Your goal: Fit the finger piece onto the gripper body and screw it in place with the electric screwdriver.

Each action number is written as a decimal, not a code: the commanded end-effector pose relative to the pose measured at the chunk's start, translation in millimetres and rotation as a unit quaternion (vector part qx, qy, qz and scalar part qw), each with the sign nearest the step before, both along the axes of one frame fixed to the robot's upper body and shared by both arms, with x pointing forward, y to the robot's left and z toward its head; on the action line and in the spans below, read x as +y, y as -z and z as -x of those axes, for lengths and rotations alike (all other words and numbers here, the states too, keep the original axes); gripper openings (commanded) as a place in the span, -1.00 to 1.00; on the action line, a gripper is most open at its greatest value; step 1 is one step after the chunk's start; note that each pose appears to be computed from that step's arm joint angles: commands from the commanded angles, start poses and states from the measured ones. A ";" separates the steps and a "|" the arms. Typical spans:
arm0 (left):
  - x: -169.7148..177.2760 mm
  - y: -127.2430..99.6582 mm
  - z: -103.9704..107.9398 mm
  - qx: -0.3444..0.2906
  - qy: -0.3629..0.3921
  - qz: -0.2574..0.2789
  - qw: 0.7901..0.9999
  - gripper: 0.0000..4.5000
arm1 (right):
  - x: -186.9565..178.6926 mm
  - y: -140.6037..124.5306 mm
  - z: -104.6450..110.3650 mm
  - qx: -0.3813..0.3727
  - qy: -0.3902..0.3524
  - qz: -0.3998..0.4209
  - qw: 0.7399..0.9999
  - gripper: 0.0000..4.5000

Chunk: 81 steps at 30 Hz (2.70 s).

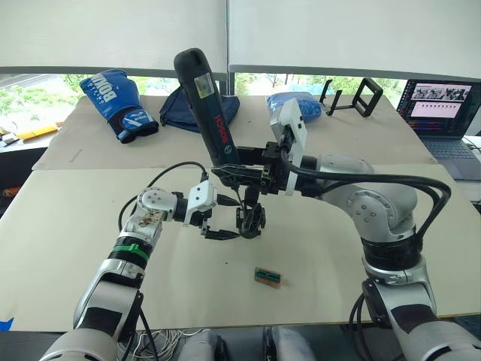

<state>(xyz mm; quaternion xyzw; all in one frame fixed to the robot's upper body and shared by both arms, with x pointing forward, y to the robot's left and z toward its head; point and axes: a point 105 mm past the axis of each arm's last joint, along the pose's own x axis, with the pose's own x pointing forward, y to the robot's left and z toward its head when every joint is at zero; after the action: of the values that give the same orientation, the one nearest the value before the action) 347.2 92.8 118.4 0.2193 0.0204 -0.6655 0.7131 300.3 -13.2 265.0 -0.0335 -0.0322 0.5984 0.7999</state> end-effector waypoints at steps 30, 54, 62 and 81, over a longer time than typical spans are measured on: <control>-2.9 -9.9 2.3 -0.030 0.011 0.005 0.999 1.00 | -2.5 -8.7 0.4 -0.034 0.002 -0.024 0.999 -0.16; -17.1 11.0 0.9 -0.007 0.001 0.002 1.000 1.00 | -9.4 -3.1 4.5 -0.041 0.020 -0.044 0.998 -0.16; -32.2 18.1 -5.2 0.007 -0.020 0.026 0.999 1.00 | -15.0 -2.3 8.1 -0.064 0.023 -0.055 0.996 -0.16; -32.3 21.3 -13.8 0.008 -0.028 0.025 0.999 0.06 | -26.8 39.4 7.5 -0.070 -0.037 -0.048 0.996 -0.16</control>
<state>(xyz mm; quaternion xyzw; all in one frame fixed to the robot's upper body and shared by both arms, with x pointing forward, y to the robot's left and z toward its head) 352.9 54.9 84.6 0.1776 0.0314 -0.6606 0.7287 289.5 -41.3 237.9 -0.0270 -0.1395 0.6168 0.7742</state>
